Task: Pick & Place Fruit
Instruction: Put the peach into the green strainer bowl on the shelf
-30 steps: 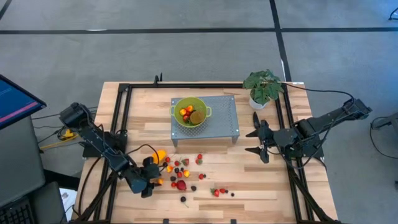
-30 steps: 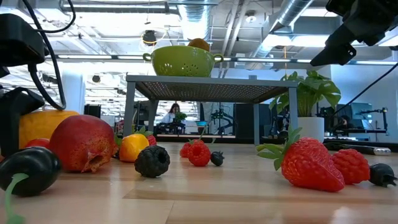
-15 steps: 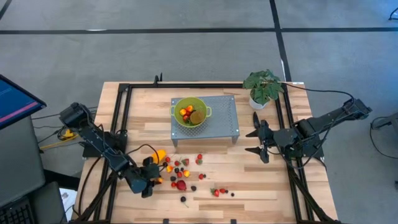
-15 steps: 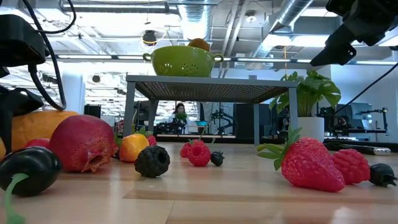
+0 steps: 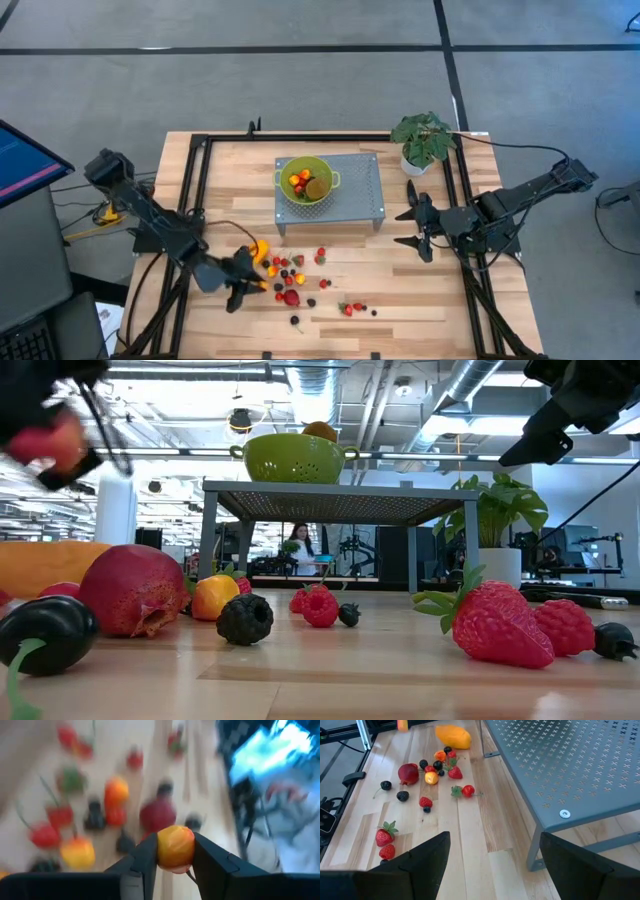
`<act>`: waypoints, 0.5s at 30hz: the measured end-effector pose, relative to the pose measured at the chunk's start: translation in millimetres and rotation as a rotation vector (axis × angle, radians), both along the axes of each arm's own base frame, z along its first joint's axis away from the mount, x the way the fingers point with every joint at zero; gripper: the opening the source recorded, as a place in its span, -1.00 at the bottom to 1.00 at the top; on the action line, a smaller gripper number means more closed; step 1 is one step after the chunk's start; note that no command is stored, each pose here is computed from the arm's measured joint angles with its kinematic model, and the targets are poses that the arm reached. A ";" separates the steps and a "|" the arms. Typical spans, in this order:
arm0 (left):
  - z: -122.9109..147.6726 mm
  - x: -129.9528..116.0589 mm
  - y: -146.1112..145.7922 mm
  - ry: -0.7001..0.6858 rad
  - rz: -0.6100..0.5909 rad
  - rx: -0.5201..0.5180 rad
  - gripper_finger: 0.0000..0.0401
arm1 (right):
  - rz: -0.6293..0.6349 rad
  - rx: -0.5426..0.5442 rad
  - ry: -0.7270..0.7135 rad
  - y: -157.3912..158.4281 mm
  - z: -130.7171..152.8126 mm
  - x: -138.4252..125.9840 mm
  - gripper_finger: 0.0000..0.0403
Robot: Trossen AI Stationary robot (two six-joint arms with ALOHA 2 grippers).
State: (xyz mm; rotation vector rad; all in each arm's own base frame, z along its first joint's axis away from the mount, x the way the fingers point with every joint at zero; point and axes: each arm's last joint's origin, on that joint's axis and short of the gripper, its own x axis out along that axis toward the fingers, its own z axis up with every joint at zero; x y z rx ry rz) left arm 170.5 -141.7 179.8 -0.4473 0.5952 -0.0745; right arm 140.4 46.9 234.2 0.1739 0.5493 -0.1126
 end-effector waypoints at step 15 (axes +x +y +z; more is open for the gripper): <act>110.5 -1.6 78.4 -0.742 0.312 0.350 -0.51 | 0.000 0.000 0.000 0.0 0.0 0.0 0.50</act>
